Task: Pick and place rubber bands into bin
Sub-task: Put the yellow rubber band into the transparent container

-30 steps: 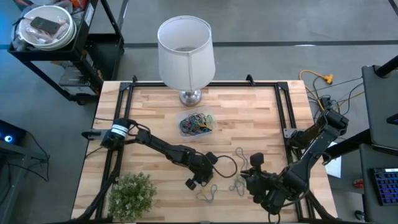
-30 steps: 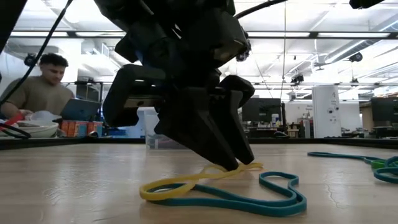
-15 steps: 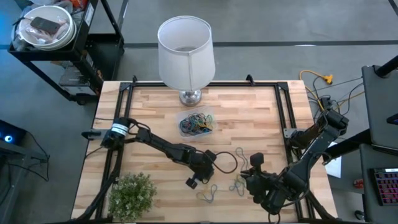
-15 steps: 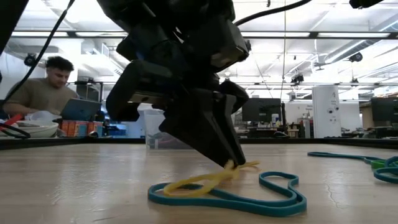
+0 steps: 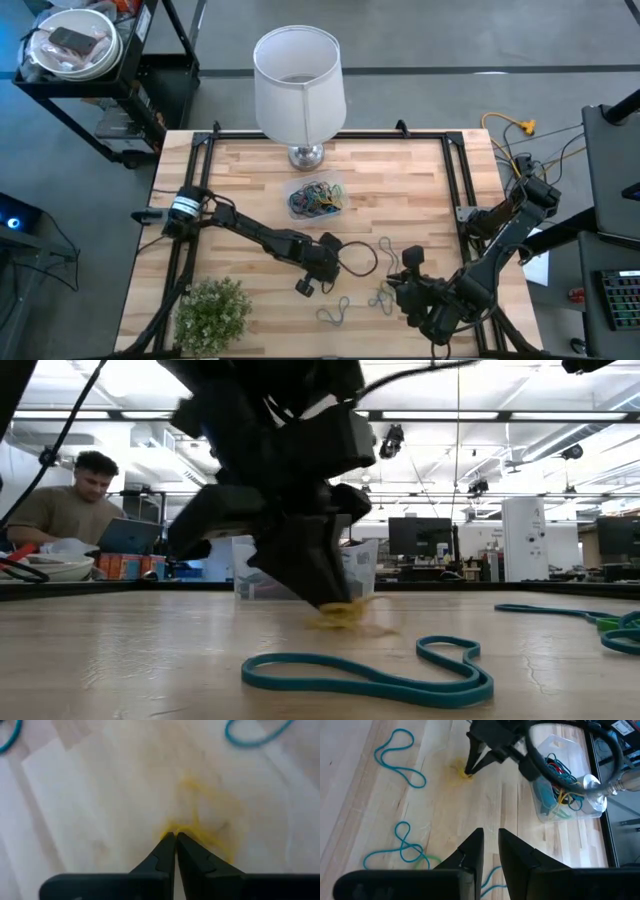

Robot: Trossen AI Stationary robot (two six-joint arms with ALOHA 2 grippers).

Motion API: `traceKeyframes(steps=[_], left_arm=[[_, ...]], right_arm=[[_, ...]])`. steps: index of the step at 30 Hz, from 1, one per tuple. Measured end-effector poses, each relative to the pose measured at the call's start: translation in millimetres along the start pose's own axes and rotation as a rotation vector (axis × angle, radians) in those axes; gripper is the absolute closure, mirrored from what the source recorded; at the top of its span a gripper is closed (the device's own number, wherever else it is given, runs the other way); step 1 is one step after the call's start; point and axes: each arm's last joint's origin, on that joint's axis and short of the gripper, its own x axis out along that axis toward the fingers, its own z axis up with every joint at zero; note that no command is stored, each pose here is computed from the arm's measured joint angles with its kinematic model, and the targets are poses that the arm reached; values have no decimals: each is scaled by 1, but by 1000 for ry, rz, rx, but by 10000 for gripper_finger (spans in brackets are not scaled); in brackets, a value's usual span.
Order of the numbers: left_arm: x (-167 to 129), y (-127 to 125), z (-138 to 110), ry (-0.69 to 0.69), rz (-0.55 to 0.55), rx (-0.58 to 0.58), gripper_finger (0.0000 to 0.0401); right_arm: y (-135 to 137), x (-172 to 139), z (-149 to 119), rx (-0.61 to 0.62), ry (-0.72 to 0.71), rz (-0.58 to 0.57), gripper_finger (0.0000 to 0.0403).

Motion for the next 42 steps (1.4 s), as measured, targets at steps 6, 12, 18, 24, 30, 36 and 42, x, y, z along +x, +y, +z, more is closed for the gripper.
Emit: traceKeyframes(steps=[6, 12, 18, 24, 30, 36, 42], left_arm=[[-17, -8, 3, 33, 123, 27, 401], [-30, -18, 8, 29, 172, 51, 401], [-42, -26, 14, 15, 234, 67, 401], [-48, -34, 17, 25, 283, 87, 401], [-53, -36, 20, 23, 324, 94, 401], [-59, -38, 22, 29, 388, 98, 401], [-67, -39, 24, 34, 492, 88, 401]], right_arm=[[0, 0, 0, 0, 0, 0, 351], [0, 0, 0, -2, 1, -1, 351], [0, 1, -1, -5, 2, -1, 351], [0, 1, -1, -5, 2, -1, 351], [0, 1, -1, -5, 2, -1, 351], [0, 1, -1, -5, 2, -1, 351], [0, 1, -1, -5, 1, -1, 351]])
